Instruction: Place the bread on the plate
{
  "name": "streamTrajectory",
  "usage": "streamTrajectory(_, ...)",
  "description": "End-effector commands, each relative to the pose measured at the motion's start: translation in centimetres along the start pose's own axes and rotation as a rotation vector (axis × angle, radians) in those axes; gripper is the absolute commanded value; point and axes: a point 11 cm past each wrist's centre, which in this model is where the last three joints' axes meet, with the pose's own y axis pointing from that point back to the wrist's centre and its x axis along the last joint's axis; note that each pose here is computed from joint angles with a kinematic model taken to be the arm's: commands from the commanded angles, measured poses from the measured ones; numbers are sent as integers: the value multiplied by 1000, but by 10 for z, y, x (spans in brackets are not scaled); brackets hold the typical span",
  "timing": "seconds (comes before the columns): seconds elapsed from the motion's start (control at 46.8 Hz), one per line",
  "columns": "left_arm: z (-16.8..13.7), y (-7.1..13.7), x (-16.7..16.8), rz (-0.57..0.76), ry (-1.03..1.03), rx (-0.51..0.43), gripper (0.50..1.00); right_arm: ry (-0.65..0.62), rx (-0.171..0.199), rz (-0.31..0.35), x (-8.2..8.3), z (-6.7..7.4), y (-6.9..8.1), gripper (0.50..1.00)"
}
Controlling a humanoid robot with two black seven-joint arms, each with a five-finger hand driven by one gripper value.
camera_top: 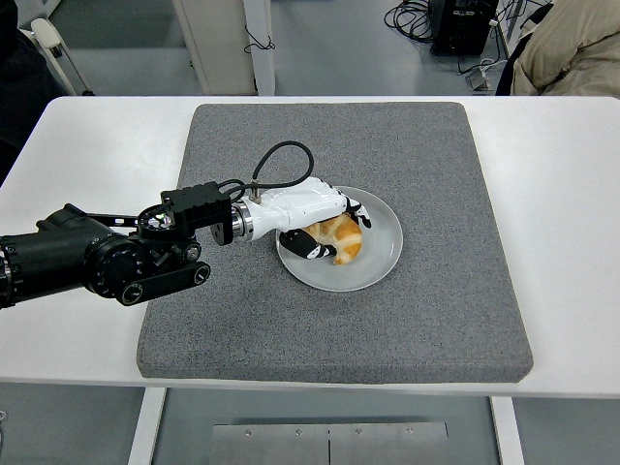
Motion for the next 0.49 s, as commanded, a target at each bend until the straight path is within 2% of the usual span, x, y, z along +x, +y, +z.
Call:
streamTrajectory(0.0, 0, 0, 0, 3, 2, 1, 707, 0, 0, 0, 0, 0, 0, 1000)
streamTrajectory(0.064, 0, 0, 0, 4, 4, 1, 755, 0, 0, 0, 0, 0, 0, 1000)
streamTrajectory(0.128, 0, 0, 0, 5, 12, 3, 846, 0, 0, 0, 0, 0, 0, 1000)
streamTrajectory(0.171, 0, 0, -1, 6, 13, 3, 883, 0, 0, 0, 0, 0, 0, 1000)
streamTrajectory(0.278, -1, 2, -6, 1, 23, 7, 921, -1, 0, 1, 0, 0, 0, 1000)
streamTrajectory(0.47, 0, 3, -12, -5, 38, 9, 948, -1, 0, 1, 0, 0, 0, 1000)
